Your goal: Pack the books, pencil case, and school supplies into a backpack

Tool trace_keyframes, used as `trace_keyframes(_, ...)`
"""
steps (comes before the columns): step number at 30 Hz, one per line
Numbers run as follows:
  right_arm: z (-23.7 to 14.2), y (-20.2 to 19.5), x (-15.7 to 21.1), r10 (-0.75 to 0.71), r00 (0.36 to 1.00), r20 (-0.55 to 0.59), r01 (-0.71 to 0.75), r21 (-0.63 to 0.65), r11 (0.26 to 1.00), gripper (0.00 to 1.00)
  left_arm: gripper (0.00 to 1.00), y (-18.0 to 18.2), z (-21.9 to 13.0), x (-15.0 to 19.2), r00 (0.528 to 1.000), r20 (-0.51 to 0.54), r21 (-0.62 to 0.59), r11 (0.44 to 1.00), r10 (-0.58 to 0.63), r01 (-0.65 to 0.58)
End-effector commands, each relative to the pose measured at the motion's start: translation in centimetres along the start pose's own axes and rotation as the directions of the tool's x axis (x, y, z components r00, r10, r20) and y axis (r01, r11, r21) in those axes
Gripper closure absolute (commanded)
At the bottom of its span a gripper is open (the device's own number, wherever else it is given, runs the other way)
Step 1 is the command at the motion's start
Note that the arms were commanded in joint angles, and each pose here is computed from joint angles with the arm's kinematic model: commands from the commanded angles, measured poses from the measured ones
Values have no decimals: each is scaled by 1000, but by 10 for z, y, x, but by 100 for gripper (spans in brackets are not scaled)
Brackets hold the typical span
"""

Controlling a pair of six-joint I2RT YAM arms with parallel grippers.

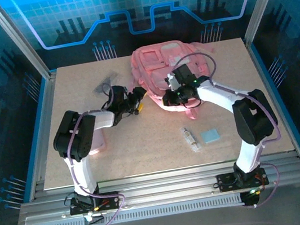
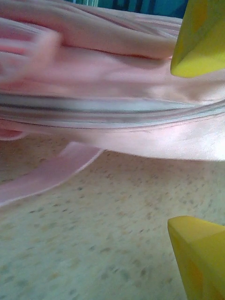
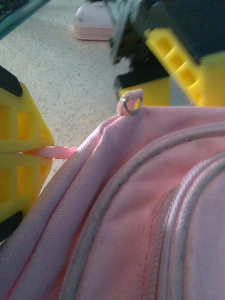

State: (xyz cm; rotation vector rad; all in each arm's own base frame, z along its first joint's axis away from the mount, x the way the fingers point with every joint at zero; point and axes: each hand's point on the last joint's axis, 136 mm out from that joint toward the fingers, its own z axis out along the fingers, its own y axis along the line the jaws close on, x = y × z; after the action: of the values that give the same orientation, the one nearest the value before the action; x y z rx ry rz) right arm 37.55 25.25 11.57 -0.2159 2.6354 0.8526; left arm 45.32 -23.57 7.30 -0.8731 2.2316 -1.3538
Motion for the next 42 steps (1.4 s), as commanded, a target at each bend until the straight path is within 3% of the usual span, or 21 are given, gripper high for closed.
trace_keyframes(1, -2, 36, -17, -52, 998, 37, 55, -92, 994, 100, 22, -55, 1, 19, 1000, -5, 194, 981, -16, 17)
trace_keyframes(4, -2, 45, -13, -52, 998, 27, 55, -109, 993, 100, 25, -69, 16, 31, 1000, -23, 238, 971, 13, -8)
trace_keyframes(6, -3, 50, -8, -47, 999, 21, 49, -127, 991, 100, 34, -70, 29, 34, 999, -37, 238, 971, 25, -16)
trace_keyframes(8, -5, 52, -2, -42, 999, 15, 43, -142, 989, 100, 52, -71, 38, 34, 999, -32, 246, 969, 34, -25)
trace_keyframes(12, -10, 36, 14, -45, 999, -2, 45, -78, 996, 100, 98, -66, 43, 23, 999, 10, 238, 970, 39, -40)
trace_keyframes(13, -11, 30, 19, -46, 999, -7, 45, -56, 997, 100, 100, -66, 43, 22, 999, 13, 237, 970, 43, -45)
trace_keyframes(23, -50, -46, 34, 4, 1000, 15, -6, 134, 991, 100, 100, -76, 18, 2, 993, 48, 211, 971, 109, -117)
trace_keyframes(33, -95, -105, 27, 61, 992, 110, -87, 249, 965, 100, 100, -78, 3, -16, 986, -5, 178, 970, 169, -166)
trace_keyframes(39, -98, -96, 19, 95, 983, 155, -118, 152, 981, 100, 100, -75, -1, -51, 974, -8, 91, 970, 225, -223)
trace_keyframes(40, -94, -89, 18, 95, 984, 153, -113, 116, 987, 100, 91, -77, -3, -54, 974, -11, 86, 970, 228, -226)
trace_keyframes(42, -81, -74, 13, 93, 984, 150, -99, 33, 995, 100, 51, -77, -11, -53, 974, -19, 44, 974, 225, -224)
